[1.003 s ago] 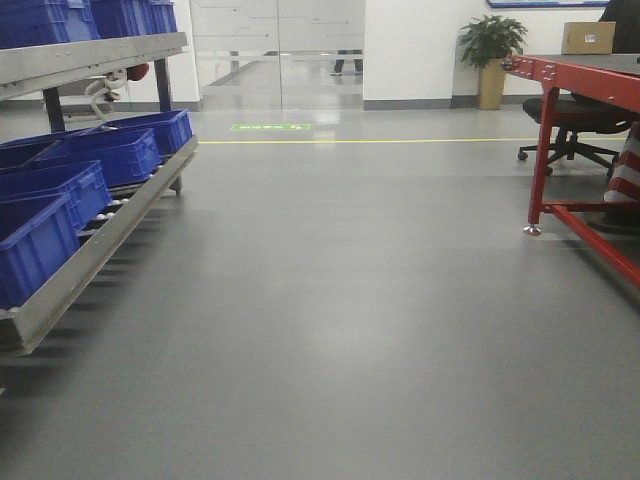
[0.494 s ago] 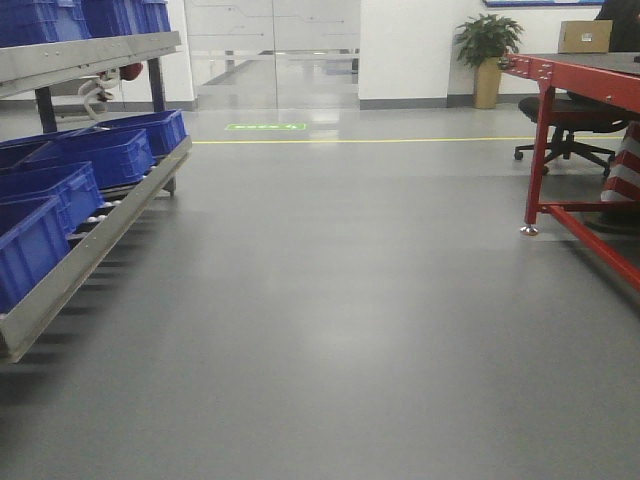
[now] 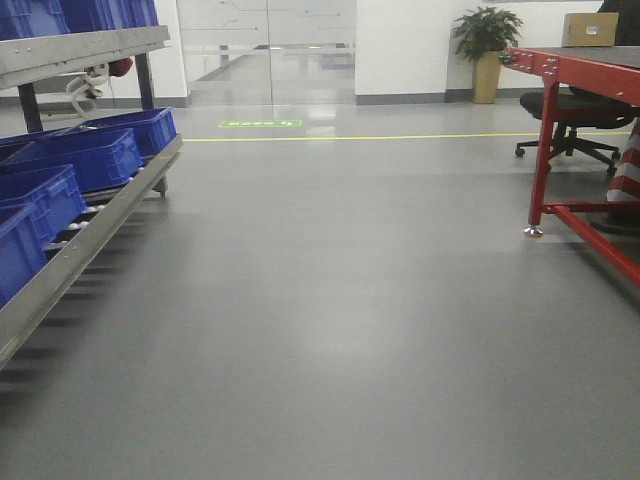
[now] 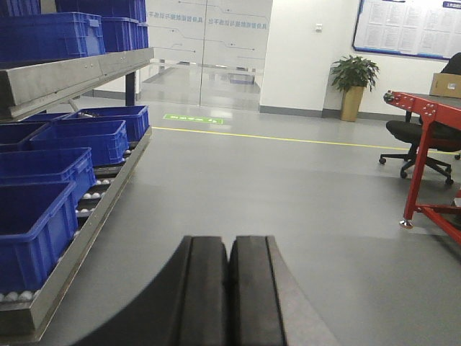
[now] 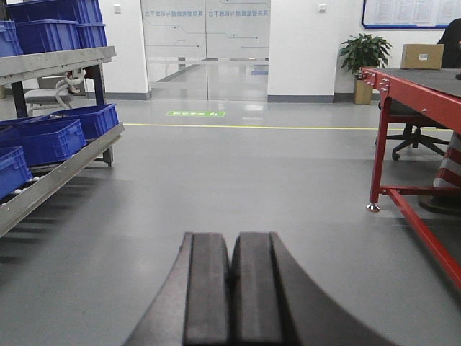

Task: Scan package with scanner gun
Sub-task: 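Drive the base forward along the aisle past the blue bins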

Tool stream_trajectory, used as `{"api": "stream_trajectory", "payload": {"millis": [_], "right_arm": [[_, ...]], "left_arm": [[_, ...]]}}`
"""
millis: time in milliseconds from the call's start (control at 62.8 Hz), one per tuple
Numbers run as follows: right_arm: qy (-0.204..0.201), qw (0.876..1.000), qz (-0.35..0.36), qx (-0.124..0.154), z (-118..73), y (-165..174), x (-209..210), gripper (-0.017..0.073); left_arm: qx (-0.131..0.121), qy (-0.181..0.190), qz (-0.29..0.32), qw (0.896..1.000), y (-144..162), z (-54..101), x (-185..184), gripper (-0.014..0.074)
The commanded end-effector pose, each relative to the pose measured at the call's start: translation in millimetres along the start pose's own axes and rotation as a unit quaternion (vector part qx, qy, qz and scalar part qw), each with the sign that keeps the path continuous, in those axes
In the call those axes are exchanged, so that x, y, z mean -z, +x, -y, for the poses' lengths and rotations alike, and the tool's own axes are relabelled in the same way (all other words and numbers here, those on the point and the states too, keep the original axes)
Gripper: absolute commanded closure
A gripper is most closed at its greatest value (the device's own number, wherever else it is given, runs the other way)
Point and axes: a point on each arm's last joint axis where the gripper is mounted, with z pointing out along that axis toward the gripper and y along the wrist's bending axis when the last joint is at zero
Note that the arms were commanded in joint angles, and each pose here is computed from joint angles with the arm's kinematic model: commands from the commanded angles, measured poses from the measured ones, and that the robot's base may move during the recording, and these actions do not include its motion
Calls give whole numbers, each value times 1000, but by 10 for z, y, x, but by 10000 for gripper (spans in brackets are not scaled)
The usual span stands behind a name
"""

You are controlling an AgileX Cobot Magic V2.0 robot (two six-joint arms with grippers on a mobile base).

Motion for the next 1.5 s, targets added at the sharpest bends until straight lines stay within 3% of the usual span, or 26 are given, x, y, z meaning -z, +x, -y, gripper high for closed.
{"api": "stream_trajectory", "payload": {"millis": [0,1083,1290,1481], "right_arm": [[0,1000,14,2,0,-24,3,728],[1,1000,15,2,1,-26,3,728],[37,999,17,4,42,-28,5,728],[31,999,17,4,35,-28,4,728]], "left_arm": [[0,-2,13,1000,-32,-1,5,694],[0,-2,13,1000,-32,-1,5,694],[0,-2,13,1000,-32,-1,5,694],[0,-2,13,1000,-32,-1,5,694]]}}
